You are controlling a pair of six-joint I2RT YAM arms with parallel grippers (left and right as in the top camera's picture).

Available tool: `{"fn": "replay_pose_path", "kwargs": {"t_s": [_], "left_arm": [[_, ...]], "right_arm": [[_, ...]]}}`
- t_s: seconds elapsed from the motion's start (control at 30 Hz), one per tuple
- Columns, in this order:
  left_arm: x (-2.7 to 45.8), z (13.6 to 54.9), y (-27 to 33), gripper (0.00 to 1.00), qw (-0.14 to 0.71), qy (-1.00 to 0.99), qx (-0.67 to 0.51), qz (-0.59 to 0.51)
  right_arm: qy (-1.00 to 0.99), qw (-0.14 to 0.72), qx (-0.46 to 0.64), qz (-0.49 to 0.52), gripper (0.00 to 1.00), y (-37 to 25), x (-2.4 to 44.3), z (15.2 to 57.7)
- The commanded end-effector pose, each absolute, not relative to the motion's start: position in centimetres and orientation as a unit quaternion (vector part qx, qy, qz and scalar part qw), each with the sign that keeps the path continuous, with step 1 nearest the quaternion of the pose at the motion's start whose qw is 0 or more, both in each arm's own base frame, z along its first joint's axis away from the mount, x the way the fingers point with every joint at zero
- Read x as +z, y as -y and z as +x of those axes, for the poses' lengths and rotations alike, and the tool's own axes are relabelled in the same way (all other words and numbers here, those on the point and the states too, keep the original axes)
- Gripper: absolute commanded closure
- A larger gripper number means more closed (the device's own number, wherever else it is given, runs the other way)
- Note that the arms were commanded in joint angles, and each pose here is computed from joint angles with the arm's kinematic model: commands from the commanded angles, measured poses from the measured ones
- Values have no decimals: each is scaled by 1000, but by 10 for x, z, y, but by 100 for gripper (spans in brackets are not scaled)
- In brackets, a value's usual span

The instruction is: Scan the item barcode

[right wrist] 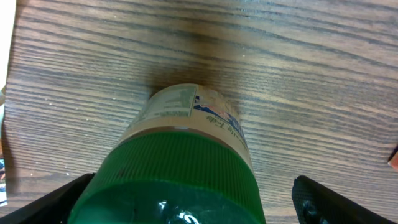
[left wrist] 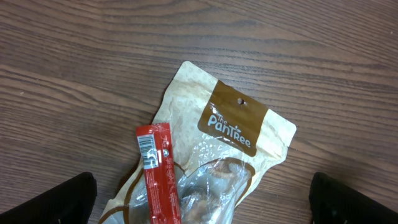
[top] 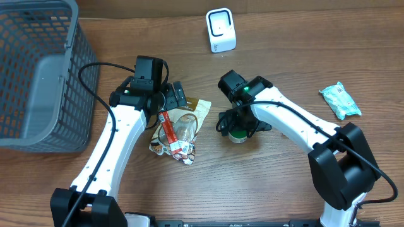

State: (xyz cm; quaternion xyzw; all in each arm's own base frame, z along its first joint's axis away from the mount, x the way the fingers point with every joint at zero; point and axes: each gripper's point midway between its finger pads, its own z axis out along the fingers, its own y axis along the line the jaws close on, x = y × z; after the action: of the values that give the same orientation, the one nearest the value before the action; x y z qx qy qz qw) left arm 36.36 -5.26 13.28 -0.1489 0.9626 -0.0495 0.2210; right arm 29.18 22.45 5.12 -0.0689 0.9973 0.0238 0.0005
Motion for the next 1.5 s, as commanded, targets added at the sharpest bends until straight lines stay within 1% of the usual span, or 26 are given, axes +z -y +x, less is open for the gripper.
{"fn": "replay_pose_path", "kwargs": {"t_s": [0.0, 0.1, 0.4, 0.6, 0.97, 1.2, 1.23, 1.27, 1.33, 1.47], "left_arm": [[143, 368, 51, 0, 236, -961, -45, -140], [143, 368, 51, 0, 236, -961, -45, -140], [143, 368, 51, 0, 236, -961, -45, -140], [143, 368, 51, 0, 236, -961, -45, -140], [143, 368, 51, 0, 236, -961, -45, -140], [143, 368, 51, 0, 236, -961, -45, -140], [143, 368, 51, 0, 236, -961, -45, -140], [143, 368, 51, 0, 236, -961, -45, -140], [143, 368, 51, 0, 236, -961, -45, -140], [143, 368, 51, 0, 236, -961, -45, -140]], "right_arm": [[-998, 8, 34, -58, 0, -228, 57, 293], [-998, 11, 37, -42, 0, -231, 57, 293], [-998, 20, 38, -55, 0, -242, 54, 293], [-998, 29, 12, -55, 0, -234, 49, 297], [-998, 16, 4, -55, 0, -228, 34, 288], [-998, 22, 8, -54, 0, -230, 34, 291], [-998, 22, 8, -54, 9, -230, 34, 291], [-998, 22, 8, -52, 15, -230, 34, 291], [-999, 23, 8, -42, 19, -230, 34, 292], [-999, 24, 10, -34, 21, -230, 31, 292]]}}
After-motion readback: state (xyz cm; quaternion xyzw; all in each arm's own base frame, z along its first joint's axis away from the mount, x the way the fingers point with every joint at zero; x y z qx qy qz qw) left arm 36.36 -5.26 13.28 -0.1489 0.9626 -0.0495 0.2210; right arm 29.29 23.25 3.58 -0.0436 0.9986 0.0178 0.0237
